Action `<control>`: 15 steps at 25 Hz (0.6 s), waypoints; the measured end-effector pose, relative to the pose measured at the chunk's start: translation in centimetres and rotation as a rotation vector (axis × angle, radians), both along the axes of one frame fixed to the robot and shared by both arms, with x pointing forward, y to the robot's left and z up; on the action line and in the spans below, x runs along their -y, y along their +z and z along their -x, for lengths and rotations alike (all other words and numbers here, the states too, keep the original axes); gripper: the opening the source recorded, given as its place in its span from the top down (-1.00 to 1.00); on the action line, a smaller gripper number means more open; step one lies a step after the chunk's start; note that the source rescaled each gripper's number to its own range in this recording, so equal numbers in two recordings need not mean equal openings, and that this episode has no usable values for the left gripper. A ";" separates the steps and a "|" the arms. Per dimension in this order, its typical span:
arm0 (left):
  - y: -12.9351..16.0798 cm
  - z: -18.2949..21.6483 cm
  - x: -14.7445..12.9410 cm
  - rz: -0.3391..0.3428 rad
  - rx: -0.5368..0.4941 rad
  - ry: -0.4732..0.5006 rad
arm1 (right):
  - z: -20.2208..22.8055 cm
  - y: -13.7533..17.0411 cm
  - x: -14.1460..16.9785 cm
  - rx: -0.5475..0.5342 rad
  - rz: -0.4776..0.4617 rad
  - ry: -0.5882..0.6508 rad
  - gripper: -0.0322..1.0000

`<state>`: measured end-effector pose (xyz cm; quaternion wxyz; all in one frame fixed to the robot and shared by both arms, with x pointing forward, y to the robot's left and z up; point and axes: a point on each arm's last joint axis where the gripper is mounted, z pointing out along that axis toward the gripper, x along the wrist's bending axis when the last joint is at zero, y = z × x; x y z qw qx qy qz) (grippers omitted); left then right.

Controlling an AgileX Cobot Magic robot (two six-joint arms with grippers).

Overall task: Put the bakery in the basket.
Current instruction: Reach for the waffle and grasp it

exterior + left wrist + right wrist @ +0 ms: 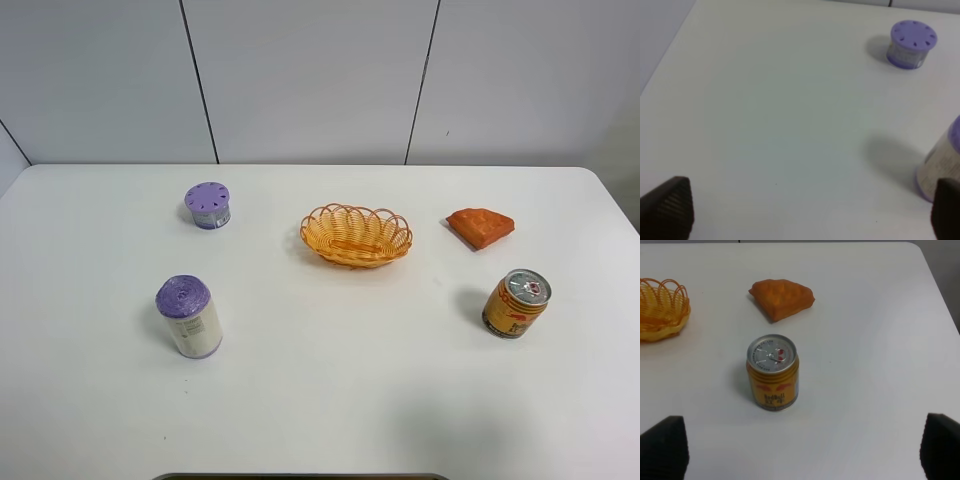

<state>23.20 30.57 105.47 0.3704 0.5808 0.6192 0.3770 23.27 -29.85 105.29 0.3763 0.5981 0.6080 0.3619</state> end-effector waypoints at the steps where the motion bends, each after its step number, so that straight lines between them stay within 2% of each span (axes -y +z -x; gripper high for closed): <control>1: 0.0 0.0 0.0 0.000 0.000 0.000 | 0.0 0.0 0.0 0.000 0.005 -0.003 -0.70; 5: 0.0 0.0 0.0 0.000 0.000 0.000 | 0.3 0.6 0.1 0.021 0.006 -0.004 -0.70; 8: 0.0 0.0 0.0 0.000 0.000 0.000 | 0.7 2.3 0.2 0.063 0.019 -0.013 -0.70; 15: 0.0 0.0 0.0 0.000 0.000 0.000 | -2.6 5.5 0.5 -0.047 0.059 -0.028 -0.70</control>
